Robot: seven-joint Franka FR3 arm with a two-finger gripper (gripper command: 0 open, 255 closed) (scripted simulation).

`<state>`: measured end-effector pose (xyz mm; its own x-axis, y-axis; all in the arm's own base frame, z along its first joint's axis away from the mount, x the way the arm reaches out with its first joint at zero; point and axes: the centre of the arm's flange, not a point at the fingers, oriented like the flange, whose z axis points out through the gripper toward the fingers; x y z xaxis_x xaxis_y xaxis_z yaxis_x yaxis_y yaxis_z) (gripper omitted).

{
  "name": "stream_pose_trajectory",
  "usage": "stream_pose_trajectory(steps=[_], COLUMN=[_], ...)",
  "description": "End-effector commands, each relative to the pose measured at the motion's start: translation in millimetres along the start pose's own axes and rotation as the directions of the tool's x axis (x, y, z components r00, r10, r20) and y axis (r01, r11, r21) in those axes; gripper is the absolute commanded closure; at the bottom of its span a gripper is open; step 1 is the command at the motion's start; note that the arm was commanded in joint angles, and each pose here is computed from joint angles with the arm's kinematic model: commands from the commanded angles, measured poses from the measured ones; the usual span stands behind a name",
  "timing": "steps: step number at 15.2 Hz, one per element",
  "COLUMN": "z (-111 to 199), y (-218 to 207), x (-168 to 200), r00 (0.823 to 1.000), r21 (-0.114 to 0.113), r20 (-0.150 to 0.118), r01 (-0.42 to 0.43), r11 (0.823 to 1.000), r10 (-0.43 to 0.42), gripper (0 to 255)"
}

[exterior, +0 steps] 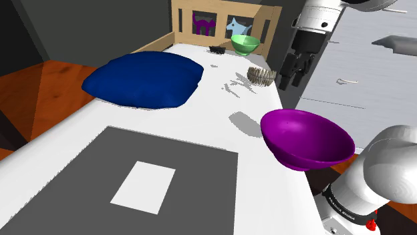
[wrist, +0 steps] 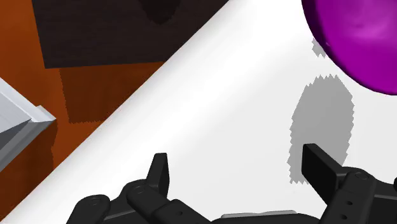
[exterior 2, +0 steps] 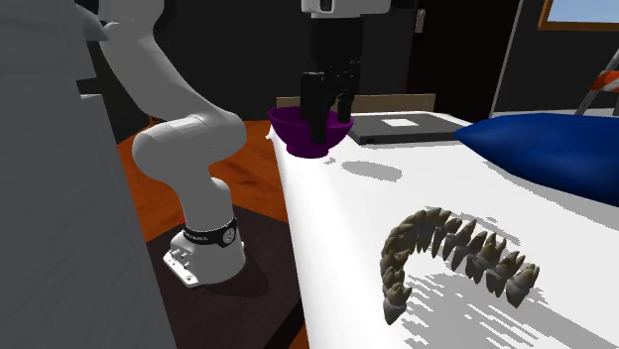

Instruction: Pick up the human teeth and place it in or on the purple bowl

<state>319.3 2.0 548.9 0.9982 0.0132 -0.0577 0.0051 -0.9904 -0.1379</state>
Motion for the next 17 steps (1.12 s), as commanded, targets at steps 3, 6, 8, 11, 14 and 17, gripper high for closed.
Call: stream_pose_trajectory(steps=[3,6,8,11,14,17], z=[-3,-7,-9,-13,-16,-19], y=[15,37,53,76,100,125], x=[22,55,77,110,142,174], r00=[1.000,1.000,0.999,0.999,0.997,0.996], r21=[0.010,0.025,0.035,0.050,0.065,0.080], r20=[-0.003,-0.006,-0.009,-0.012,-0.015,-0.018], r01=[-0.011,-0.026,-0.037,-0.053,-0.068,-0.084], r11=[1.000,0.999,0.999,0.997,0.996,0.993], r10=[0.011,0.027,0.037,0.053,0.069,0.085], gripper=[0,0,0,0,0,0])
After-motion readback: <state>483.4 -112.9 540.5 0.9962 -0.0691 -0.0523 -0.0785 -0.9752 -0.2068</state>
